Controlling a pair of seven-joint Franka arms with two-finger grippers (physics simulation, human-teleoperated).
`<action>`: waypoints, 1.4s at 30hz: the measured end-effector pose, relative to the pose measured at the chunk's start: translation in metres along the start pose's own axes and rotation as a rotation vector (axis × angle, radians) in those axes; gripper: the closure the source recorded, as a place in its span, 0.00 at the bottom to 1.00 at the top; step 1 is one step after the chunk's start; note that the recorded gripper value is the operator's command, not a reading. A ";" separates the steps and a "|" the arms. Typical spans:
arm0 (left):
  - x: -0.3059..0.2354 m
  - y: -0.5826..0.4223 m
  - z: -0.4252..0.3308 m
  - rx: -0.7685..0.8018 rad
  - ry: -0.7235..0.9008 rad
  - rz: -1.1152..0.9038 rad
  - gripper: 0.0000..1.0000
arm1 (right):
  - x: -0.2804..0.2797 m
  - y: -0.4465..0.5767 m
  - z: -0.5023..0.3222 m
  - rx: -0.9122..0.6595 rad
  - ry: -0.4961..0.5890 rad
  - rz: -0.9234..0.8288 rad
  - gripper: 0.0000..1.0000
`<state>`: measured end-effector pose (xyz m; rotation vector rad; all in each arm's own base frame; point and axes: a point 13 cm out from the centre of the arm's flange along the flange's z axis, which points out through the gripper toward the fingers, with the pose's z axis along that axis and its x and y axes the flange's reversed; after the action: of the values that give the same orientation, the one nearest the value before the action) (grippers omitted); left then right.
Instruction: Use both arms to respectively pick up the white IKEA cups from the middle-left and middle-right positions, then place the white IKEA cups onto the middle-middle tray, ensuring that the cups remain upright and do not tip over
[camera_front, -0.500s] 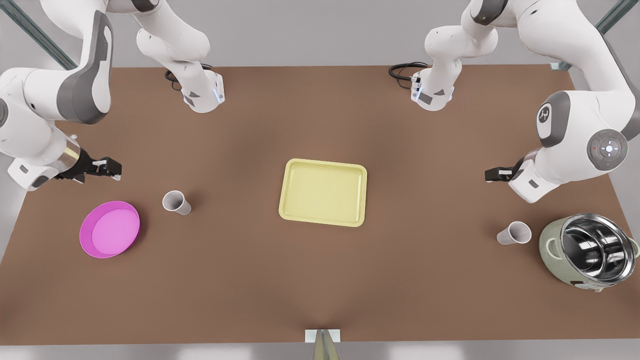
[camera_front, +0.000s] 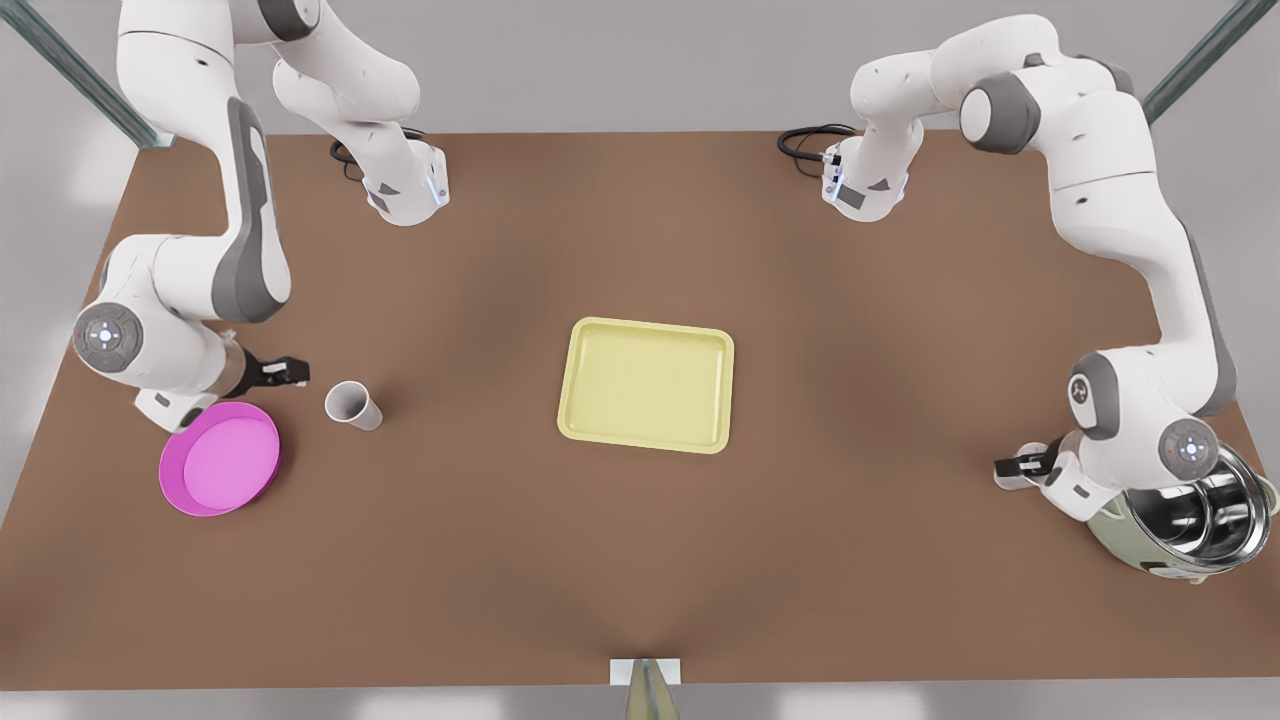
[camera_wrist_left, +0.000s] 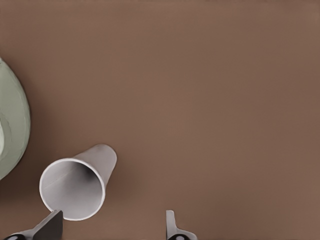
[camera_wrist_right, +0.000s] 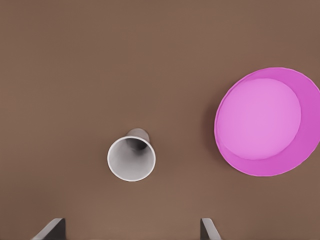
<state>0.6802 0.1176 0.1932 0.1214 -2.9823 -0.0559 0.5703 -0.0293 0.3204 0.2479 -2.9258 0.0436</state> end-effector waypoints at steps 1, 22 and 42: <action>-0.002 0.004 0.009 0.000 -0.008 0.003 0.00 | 0.001 0.000 0.010 -0.008 0.002 0.003 0.00; -0.007 0.024 0.098 -0.012 0.006 0.064 0.76 | -0.020 -0.014 0.178 -0.058 -0.129 0.074 0.00; 0.116 -0.466 -0.019 -0.005 -0.018 0.385 0.78 | -0.001 -0.010 0.232 -0.066 -0.121 0.078 0.77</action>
<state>0.6048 -0.3570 0.2097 -0.4541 -2.9637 -0.0193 0.5262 -0.0502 0.0935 0.1305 -3.0500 -0.0590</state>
